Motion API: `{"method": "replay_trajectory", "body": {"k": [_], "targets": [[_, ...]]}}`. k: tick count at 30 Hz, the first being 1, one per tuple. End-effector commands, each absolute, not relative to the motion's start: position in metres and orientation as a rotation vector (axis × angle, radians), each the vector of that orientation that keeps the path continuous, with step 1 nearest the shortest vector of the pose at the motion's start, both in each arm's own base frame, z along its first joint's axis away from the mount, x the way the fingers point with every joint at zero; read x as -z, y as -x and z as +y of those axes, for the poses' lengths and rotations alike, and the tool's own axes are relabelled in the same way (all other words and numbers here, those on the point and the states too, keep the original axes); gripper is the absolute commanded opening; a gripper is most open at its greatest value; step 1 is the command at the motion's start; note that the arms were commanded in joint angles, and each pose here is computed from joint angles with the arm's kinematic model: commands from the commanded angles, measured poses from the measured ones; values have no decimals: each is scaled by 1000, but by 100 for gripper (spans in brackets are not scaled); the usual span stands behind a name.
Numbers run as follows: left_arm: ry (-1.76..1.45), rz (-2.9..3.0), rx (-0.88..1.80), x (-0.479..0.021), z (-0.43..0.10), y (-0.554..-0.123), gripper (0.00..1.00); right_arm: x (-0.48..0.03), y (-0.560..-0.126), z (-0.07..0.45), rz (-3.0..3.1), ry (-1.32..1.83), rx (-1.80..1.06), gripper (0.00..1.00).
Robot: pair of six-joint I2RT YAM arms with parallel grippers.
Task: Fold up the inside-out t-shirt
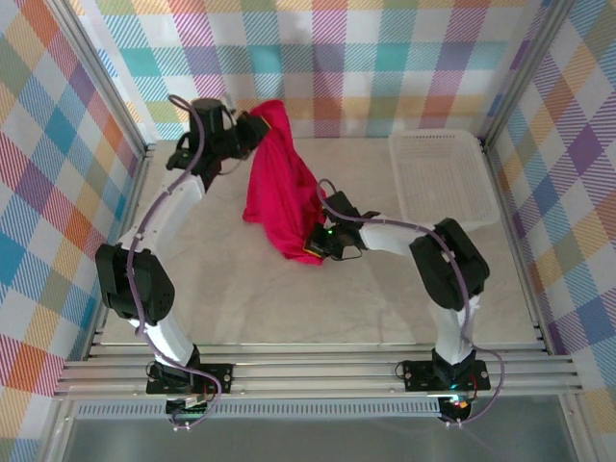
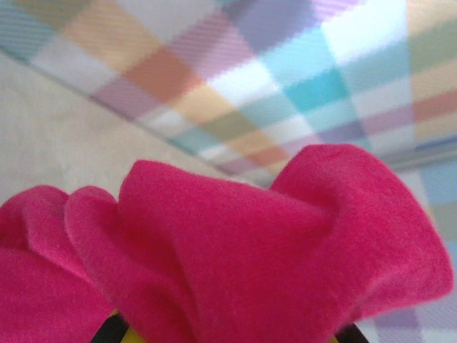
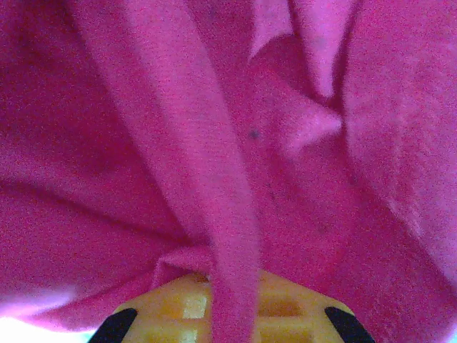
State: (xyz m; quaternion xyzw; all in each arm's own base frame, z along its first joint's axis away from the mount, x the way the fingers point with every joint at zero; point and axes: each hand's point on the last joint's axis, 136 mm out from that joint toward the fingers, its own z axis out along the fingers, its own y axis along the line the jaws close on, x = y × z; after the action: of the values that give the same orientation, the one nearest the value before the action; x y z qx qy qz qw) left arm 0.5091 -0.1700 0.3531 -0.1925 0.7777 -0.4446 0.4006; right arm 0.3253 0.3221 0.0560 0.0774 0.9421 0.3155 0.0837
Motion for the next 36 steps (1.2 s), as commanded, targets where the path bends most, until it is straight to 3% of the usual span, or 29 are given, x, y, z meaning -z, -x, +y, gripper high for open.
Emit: {"method": "replay_trajectory", "body": {"k": [1, 4, 8, 10, 14, 16, 21, 24, 28, 36], "targets": [[616, 1827, 1141, -401, -126, -525, 0, -53, -312, 261, 2800, -45, -532, 0], [645, 1807, 1177, -407, -118, -528, 0, -31, -292, 237, 2841, -43, -434, 0], [617, 1834, 1314, -385, -141, -517, 0, -16, -277, 249, 2890, -72, -547, 0], [595, 1859, 1380, -367, -154, -506, 0, -28, -276, 263, 2887, -43, -629, 23], [484, 1959, 1459, -334, -179, -472, 0, -90, -291, 272, 2768, 37, -683, 59], [400, 2002, 1476, -328, -187, -452, 0, -124, -302, 276, 2679, 96, -709, 69], [275, 2079, 1436, -324, -188, -411, 0, -181, -336, 304, 2498, 235, -892, 68], [231, 2095, 1439, -329, -189, -396, 0, -187, -363, 327, 2446, 314, -946, 69], [196, 2094, 1456, -338, -189, -383, 0, -190, -399, 363, 2344, 406, -1025, 80], [121, 2126, 1449, -342, -190, -361, 0, -216, -453, 409, 2233, 409, -1162, 77]]}}
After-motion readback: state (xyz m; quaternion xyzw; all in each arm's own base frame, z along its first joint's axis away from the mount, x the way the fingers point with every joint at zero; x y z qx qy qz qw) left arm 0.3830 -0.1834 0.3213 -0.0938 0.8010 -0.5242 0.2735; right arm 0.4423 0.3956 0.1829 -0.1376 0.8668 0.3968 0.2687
